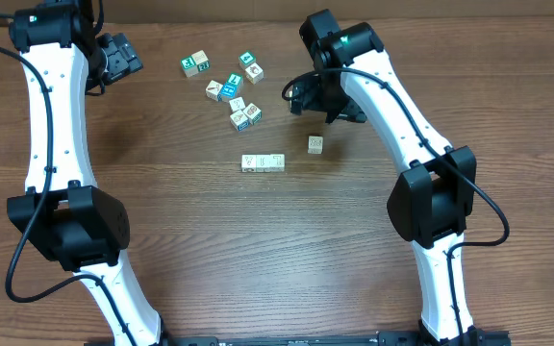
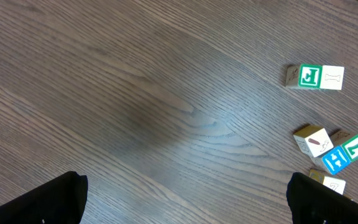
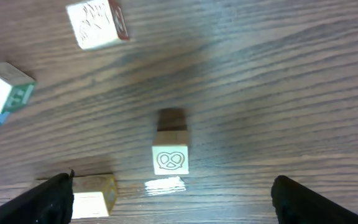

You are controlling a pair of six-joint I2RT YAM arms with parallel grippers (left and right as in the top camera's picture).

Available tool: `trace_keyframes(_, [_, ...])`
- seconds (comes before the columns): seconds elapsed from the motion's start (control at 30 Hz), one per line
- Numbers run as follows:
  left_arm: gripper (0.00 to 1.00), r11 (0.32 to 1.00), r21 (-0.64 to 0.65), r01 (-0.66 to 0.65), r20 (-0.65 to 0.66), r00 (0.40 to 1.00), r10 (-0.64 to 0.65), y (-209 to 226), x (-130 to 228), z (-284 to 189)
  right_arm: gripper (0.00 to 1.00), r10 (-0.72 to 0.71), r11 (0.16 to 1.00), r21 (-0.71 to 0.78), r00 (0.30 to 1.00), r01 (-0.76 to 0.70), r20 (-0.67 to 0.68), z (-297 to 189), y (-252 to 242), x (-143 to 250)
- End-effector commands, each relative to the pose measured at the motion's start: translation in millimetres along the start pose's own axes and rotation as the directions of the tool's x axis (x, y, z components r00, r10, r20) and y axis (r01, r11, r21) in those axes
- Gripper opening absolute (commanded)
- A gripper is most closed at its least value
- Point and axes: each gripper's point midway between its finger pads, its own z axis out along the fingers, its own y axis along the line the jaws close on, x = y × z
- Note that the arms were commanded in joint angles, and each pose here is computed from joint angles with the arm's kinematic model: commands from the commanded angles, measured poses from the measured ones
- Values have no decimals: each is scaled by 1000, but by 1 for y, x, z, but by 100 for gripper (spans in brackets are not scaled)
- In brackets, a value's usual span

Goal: Form a horizontal line
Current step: 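Move the held pretzel block to the right end of the row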

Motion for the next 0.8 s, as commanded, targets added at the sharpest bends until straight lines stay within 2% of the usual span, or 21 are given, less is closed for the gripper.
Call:
trace_keyframes(0.0, [99, 1000, -1, -16, 22, 1000, 16, 1, -4, -8, 97, -11, 1000, 7, 1000, 11, -22, 8, -2, 5])
trace_keyframes(0.1, [99, 1000, -1, -16, 22, 1000, 16, 1, -4, -8, 96, -10, 1000, 8, 1000, 10, -23, 11, -2, 5])
trace_keyframes(0.37, [100, 1000, -1, -16, 22, 1000, 16, 1, -4, -8, 79, -10, 1000, 13, 999, 11, -32, 23, -3, 8])
trace_keyframes(0.47, [99, 1000, -1, -16, 22, 1000, 16, 1, -4, -8, 76, -11, 1000, 19, 999, 12, -43, 30, -5, 11])
trace_keyframes(0.77, [100, 1000, -1, -16, 22, 1000, 16, 1, -4, -8, 52, -11, 1000, 28, 997, 13, -70, 59, -9, 22])
